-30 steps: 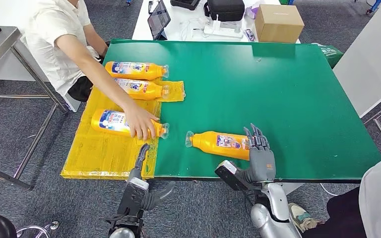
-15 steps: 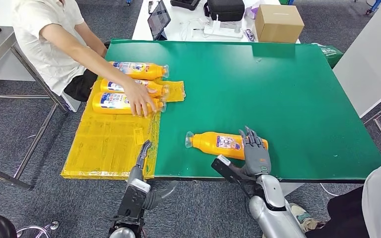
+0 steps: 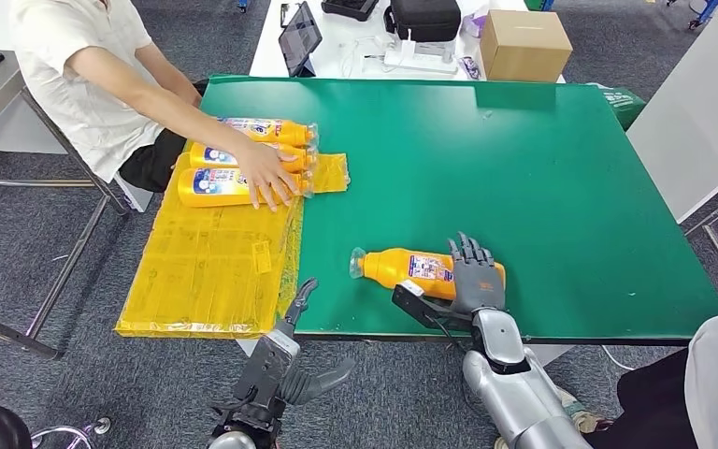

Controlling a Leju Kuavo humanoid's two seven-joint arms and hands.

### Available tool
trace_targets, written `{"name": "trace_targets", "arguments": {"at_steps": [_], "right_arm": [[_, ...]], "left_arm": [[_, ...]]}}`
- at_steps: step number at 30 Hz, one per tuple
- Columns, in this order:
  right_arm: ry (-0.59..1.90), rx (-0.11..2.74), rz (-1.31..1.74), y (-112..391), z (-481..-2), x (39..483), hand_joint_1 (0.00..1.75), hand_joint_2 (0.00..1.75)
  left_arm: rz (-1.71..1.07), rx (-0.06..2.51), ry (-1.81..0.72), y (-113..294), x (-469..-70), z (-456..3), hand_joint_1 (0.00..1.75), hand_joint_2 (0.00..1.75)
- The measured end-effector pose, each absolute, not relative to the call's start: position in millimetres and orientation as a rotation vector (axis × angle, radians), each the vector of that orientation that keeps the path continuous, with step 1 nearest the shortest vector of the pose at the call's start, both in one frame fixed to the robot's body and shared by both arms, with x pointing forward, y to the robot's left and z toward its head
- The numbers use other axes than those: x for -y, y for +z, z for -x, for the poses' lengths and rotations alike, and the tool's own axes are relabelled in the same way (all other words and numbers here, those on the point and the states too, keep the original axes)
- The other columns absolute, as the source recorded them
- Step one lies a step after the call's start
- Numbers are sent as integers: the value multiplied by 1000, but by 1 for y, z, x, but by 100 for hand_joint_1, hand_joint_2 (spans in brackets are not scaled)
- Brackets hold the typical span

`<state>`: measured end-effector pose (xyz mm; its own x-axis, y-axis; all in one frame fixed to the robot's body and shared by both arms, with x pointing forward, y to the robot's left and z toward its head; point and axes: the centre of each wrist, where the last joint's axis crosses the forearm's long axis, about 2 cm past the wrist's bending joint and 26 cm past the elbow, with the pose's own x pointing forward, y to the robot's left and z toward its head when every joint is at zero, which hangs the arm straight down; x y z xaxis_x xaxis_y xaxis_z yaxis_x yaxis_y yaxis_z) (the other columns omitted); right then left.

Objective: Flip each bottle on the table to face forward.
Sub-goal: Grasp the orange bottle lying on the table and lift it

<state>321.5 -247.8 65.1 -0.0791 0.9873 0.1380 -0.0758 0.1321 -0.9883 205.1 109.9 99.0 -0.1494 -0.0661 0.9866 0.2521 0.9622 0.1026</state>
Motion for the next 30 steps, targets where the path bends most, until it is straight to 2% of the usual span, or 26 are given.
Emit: {"name": "trace_targets", "arguments": {"at_steps": [14, 15, 17, 18, 19, 21, 30], "right_arm": [[1305, 1156, 1050, 74, -329, 255, 0, 175], [1308, 1140, 1048, 75, -330, 256, 13, 175], [1317, 1115, 1041, 76, -333, 258, 84, 175], [1321, 1105, 1037, 76, -334, 260, 127, 175], [1324, 1096, 1033, 76, -334, 261, 158, 175], [1329, 1081, 1023, 74, -334, 264, 175, 175], [1321, 1101, 966, 73, -339, 273, 175, 175]], "left_arm": [[208, 1635, -307, 101, -113, -200, 0, 175], [214, 1631, -305, 101, -113, -200, 0, 175], [219, 1627, -302, 102, -113, -200, 0, 175], [219, 1627, -302, 102, -113, -200, 0, 175], [216, 1629, -302, 102, -113, -200, 0, 175], [207, 1637, -304, 102, -113, -201, 0, 175], [161, 1692, -304, 106, -114, -203, 0, 175]]}}
